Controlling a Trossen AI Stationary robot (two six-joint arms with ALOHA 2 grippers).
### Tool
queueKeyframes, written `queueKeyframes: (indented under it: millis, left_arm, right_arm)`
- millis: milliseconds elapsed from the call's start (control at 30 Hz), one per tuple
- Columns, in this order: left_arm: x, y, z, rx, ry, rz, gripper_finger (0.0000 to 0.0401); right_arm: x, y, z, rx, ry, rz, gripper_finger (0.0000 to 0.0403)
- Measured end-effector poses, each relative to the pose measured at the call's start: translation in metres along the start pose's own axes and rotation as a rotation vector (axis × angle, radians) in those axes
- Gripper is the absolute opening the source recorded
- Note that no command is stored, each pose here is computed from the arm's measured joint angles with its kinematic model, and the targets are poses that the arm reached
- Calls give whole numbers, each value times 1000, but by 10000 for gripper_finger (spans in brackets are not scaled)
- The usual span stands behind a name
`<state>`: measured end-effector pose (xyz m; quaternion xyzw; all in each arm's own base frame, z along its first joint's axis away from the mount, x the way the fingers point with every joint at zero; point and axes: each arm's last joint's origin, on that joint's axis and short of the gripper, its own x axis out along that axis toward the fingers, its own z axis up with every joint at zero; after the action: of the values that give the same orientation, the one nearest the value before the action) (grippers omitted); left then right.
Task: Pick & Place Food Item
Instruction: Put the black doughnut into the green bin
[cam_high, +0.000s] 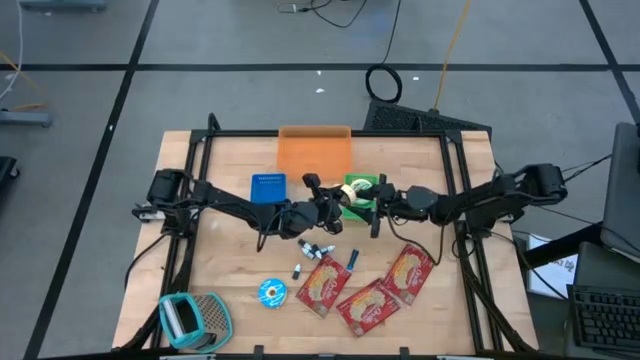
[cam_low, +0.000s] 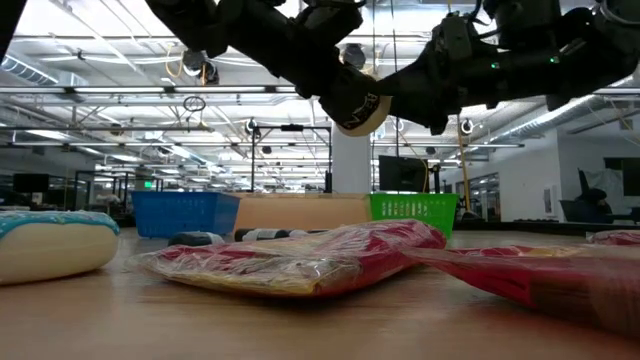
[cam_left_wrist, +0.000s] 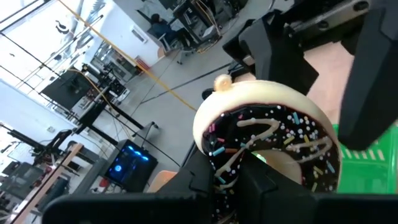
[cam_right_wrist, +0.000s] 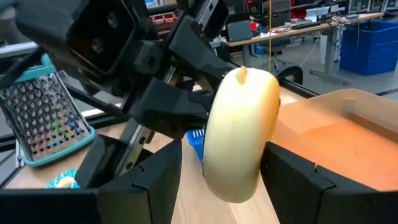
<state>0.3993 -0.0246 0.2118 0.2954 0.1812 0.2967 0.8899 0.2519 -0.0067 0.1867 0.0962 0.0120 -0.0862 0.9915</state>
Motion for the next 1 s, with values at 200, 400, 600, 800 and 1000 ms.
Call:
queueKeyframes:
  millis: [200, 400, 600, 800, 1000]
  left_arm:
    - [0, 0, 0, -8, 0, -6, 35]
    - [0, -1, 0, -32, 2, -9, 35]
    - [-1, -1, 0, -45, 2, -10, 36]
    - [-3, -3, 1, -44, -2, -13, 36]
    - [-4, -5, 1, -123, 2, -27, 69]
  right_arm:
    - [9, -3, 3, 2, -4, -19, 218]
    - [9, -7, 4, 35, -9, -34, 195]
    - [9, -8, 3, 34, 6, -37, 156]
    - [9, -8, 2, 33, 11, -32, 119]
    - [9, -8, 2, 27, 16, -31, 96]
